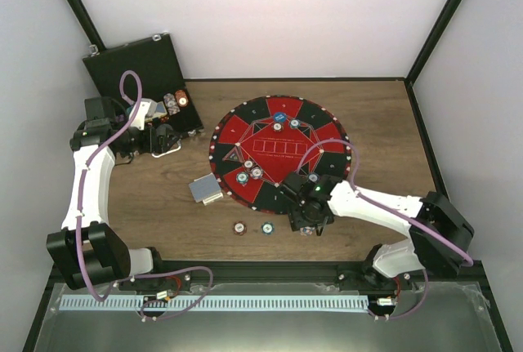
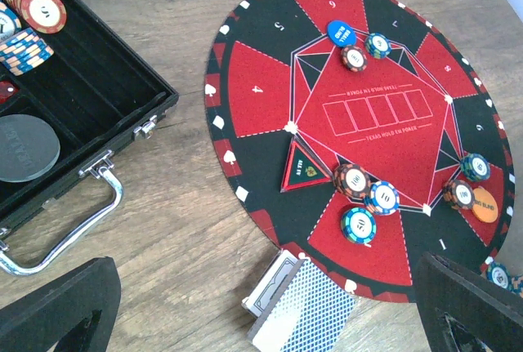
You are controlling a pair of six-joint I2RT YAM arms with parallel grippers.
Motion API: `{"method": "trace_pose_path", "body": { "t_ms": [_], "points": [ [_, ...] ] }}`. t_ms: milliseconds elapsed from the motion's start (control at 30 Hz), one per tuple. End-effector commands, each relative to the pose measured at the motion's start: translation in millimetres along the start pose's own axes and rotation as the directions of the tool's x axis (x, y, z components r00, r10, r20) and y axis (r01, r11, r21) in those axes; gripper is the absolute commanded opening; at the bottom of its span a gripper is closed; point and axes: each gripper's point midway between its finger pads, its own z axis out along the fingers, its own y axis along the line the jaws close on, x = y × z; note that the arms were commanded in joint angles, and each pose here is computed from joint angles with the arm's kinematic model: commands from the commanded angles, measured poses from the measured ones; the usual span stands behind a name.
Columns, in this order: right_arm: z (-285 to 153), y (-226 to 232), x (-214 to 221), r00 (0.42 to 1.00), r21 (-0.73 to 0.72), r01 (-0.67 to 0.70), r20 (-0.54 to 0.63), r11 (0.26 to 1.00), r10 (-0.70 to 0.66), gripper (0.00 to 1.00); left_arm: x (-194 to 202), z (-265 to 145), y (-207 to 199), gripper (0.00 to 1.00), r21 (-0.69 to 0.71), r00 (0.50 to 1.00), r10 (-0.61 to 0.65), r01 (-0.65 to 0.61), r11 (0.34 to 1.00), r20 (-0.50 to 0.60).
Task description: Distribute texas hold em gaming equipment
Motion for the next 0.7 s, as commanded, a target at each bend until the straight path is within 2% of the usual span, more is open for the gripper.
{"method": "trace_pose_path", "body": {
  "t_ms": [0, 367, 667],
  "points": [
    [7.3, 1.3, 8.9, 1.000, 0.003, -0.016, -0.025, 1.000, 0.016, 0.74, -3.6, -4.8, -3.7, 1.00, 0.007, 0.999, 0.024, -0.024, 1.000, 0.023],
    [13.3, 1.0, 12.0, 0.999, 0.013, -0.025, -0.034, 1.000, 0.026, 0.69, -3.0, -4.9, -3.4, 1.00, 0.003, 0.999, 0.028, -0.028, 1.000, 0.021],
    [14.3, -0.7, 11.6, 0.999, 0.025, -0.032, -0.033, 0.999, 0.033, 0.62, -5.2, -7.0, -4.4, 1.00, 0.000, 0.999, 0.034, -0.034, 0.999, 0.026]
  ]
}}
